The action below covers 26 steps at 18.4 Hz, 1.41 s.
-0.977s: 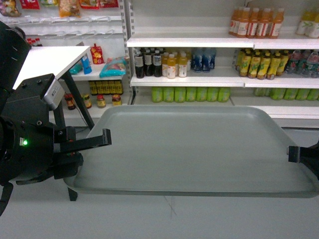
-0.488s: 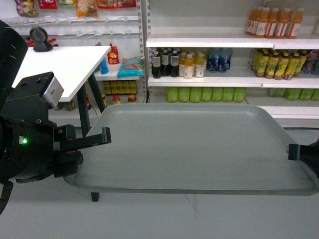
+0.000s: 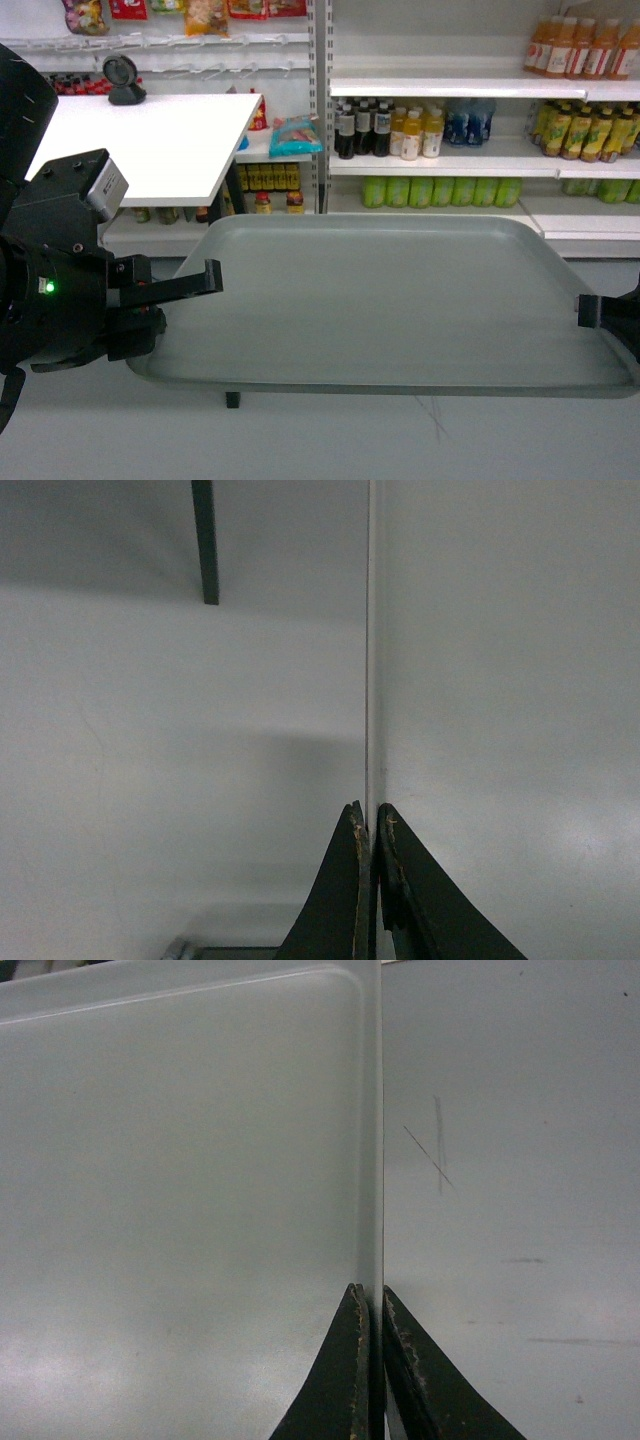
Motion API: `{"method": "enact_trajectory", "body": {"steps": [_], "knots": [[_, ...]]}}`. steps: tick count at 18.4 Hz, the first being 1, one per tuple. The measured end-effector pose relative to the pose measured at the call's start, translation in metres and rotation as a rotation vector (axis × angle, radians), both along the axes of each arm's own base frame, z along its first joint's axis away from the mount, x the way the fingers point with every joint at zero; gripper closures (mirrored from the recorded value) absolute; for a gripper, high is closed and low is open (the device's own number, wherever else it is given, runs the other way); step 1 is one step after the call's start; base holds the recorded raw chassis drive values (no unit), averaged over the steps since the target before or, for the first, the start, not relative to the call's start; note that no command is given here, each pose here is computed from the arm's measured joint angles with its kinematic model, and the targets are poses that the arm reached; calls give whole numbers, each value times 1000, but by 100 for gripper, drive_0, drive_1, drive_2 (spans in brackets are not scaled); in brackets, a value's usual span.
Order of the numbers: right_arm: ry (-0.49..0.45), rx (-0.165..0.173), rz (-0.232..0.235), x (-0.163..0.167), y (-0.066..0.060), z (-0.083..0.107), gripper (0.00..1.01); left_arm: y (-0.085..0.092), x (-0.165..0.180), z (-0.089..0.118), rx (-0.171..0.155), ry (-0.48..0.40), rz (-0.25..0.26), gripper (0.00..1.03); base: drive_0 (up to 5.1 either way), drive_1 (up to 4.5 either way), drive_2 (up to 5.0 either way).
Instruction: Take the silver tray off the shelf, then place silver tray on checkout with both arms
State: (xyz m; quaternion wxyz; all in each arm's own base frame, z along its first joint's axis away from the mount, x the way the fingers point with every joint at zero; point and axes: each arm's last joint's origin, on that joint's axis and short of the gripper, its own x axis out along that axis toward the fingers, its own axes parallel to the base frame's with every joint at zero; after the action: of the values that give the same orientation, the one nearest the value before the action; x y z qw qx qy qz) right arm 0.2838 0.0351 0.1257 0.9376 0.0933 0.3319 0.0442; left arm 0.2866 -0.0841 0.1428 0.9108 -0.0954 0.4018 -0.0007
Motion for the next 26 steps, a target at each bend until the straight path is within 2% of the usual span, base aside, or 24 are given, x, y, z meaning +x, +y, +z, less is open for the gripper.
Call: {"method": "enact_trajectory", "body": {"steps": [26], "knots": [[-2,1,0,0,0,0,99,0,0,0,0,-5,2,100,-504,242,242]]}}
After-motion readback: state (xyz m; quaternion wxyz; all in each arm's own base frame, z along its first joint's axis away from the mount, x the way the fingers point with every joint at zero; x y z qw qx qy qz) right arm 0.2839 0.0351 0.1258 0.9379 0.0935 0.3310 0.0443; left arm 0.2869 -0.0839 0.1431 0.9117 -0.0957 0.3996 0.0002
